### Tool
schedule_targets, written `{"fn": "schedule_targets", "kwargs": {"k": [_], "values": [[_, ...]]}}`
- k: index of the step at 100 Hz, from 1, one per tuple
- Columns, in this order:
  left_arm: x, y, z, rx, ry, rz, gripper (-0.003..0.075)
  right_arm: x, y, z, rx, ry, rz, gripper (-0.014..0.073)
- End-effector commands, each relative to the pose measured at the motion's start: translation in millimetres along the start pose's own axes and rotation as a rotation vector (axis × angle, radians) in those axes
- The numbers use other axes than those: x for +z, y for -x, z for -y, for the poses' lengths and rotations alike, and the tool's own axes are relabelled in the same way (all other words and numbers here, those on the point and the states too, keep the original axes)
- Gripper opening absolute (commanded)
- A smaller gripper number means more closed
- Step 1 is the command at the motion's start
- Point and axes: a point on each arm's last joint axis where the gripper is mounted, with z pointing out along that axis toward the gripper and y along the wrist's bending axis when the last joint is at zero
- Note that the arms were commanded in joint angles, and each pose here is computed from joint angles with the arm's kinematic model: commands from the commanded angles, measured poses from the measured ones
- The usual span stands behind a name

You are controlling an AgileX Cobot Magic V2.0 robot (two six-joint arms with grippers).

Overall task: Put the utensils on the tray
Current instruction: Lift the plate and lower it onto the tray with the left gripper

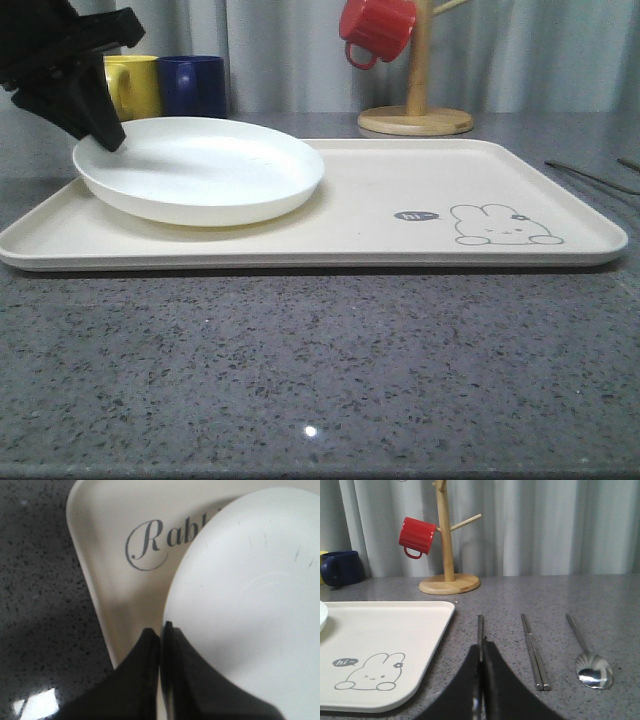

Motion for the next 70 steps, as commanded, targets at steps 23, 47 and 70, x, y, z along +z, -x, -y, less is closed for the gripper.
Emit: {"fn": "schedule_targets", "kwargs": {"k": [23, 47, 70], "values": [[-17.4, 14.1, 10.9, 0.003, -0.025, 0.124, -0.0019, -1.9, 7.9, -0.5, -0.006, 0.004, 0.1, -0.0069], [-17.2, 12.8, 11.2, 0.003, -0.028, 0.109, 0.0072, -1.9, 7.9, -0.5, -0.006, 0.004, 0.1, -0.0069], [-17.1, 11.7, 11.4, 0.003, -0.03, 0.098, 0.0309, -1.9, 7.9, -0.5, -0.006, 0.004, 0.1, -0.0069]]}}
